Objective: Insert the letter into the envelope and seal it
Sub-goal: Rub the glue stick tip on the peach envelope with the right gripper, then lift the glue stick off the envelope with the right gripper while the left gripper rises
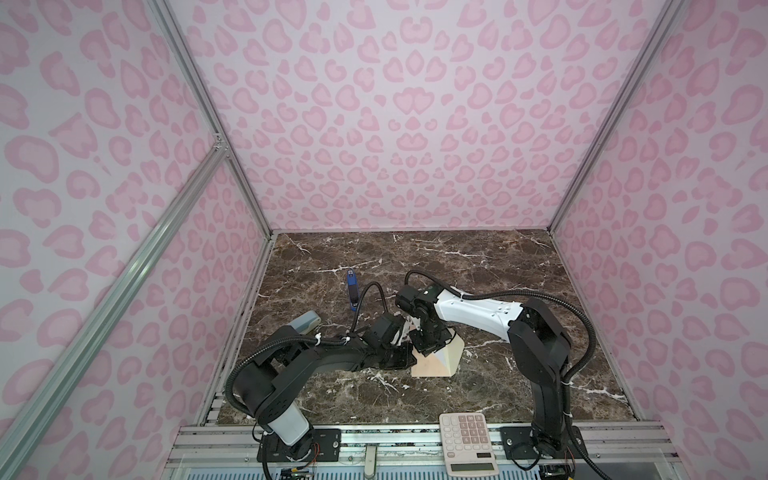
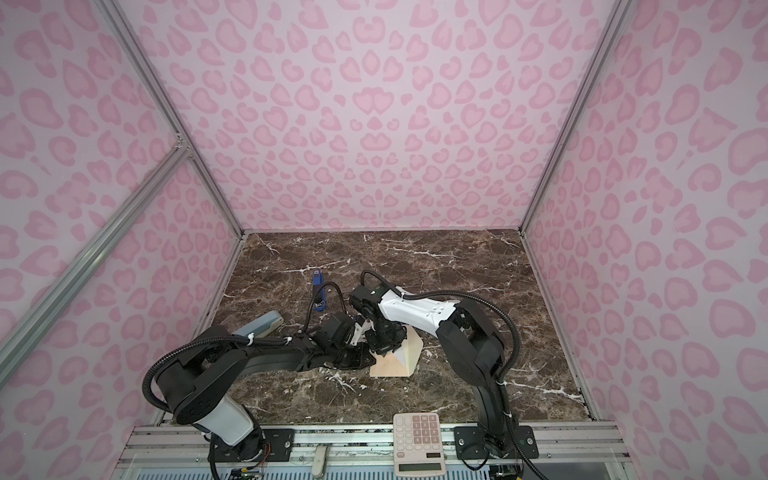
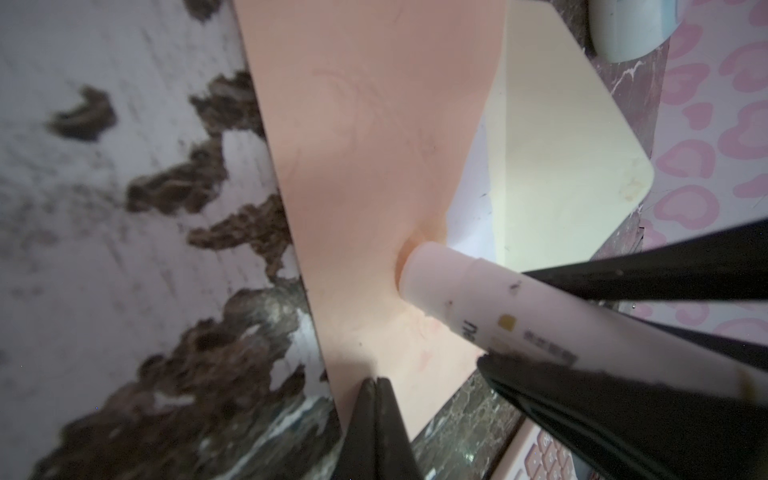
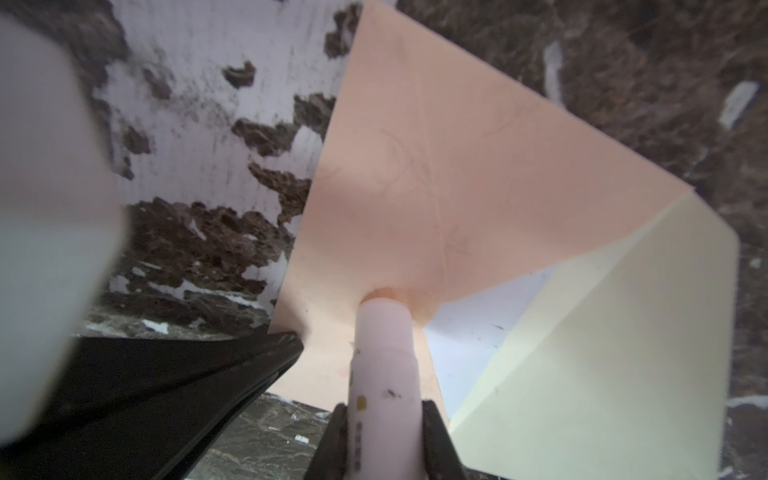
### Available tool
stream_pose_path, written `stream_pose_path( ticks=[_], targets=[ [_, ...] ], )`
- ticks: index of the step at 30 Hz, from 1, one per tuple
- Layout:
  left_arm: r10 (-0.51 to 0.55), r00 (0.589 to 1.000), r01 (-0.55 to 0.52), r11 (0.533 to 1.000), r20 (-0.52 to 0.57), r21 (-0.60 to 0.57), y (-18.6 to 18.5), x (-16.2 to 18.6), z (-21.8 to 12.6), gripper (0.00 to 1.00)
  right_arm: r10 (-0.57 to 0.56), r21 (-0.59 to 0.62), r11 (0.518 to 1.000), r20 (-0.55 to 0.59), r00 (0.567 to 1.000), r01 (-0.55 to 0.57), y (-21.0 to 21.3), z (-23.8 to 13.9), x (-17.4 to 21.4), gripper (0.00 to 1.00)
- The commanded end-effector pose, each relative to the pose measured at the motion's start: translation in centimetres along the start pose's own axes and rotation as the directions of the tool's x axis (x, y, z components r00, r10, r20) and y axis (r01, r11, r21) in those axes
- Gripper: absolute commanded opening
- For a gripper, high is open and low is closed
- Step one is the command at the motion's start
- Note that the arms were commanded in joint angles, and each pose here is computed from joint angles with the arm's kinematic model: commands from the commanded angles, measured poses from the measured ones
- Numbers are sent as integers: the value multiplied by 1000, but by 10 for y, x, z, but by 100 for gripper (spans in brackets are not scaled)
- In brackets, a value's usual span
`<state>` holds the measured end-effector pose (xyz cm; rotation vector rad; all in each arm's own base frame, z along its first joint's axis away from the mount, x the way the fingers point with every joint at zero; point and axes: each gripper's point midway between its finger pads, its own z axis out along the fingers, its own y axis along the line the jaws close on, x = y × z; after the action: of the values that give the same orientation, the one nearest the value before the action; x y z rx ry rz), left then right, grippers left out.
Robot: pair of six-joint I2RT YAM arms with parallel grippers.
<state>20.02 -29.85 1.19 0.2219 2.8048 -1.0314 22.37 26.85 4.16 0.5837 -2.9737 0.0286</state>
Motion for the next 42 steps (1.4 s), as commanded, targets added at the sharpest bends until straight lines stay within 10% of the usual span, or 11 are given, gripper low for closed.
stream_pose_path(
  ticks=[1,26,42],
  targets=[
    [-42,997,34,991,-60,-131,32,21,0,4,6,104,995,-21,1000,-3,-20,12,3,0],
    [-43,997,34,991,-66,-131,32,23,0,4,7,112,994,4,1000,-8,-23,4,-7,0],
    [-40,997,31,992,-71,-124,30,22,4,4,11,-121,993,130,991,4,-1,-53,-9,0]
  ],
)
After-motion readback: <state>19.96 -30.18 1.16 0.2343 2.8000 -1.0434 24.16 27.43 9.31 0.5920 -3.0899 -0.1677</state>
